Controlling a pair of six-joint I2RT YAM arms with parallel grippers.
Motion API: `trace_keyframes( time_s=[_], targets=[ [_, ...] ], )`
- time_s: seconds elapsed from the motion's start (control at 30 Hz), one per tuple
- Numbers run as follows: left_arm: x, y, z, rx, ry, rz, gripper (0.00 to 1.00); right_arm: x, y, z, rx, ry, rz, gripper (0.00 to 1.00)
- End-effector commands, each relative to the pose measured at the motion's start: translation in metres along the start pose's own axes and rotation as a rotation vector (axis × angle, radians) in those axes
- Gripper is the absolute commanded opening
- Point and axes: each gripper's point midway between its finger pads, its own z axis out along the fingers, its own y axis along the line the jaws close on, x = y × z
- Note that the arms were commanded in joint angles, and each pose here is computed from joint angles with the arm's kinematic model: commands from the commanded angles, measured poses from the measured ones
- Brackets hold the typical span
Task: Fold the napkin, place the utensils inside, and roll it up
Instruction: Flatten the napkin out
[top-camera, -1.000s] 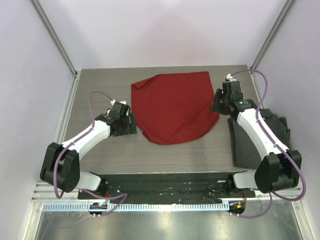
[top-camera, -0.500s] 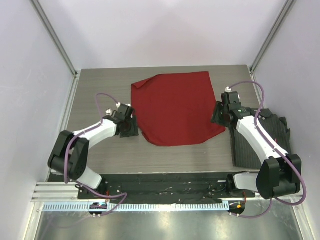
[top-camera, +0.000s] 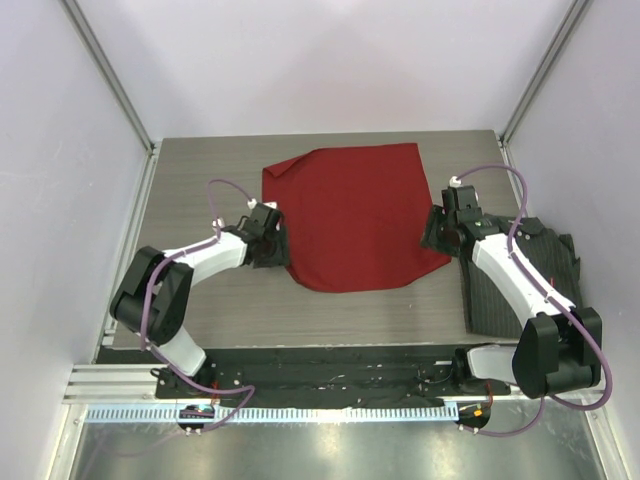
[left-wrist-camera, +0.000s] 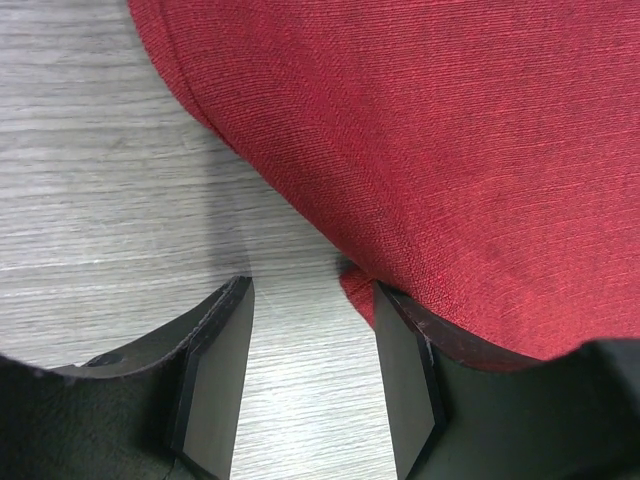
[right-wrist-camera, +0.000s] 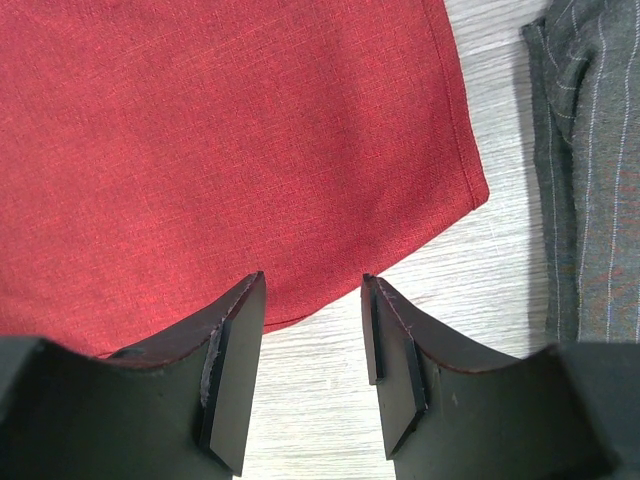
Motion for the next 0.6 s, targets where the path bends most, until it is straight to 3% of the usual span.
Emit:
trace_keyframes(
  time_s=[0.0,0.3,0.57],
  targets=[
    [-0.010,-0.014,0.002,0.031,-0.044,-0.006,0.56,-0.008,0.005,-0.003,-0.028,-0.038,-0.005,0.51],
    [0.007,-0.026,0.008,0.066,0.016,0.027,0.56,-0.007,0.007,-0.003,-0.040,-0.039,-0.006,0.51],
    [0.039,-0.021,0.009,0.006,0.082,0.088,0.40,-0.009,0.009,-0.007,-0.054,-0.051,-0.004,0.51]
  ],
)
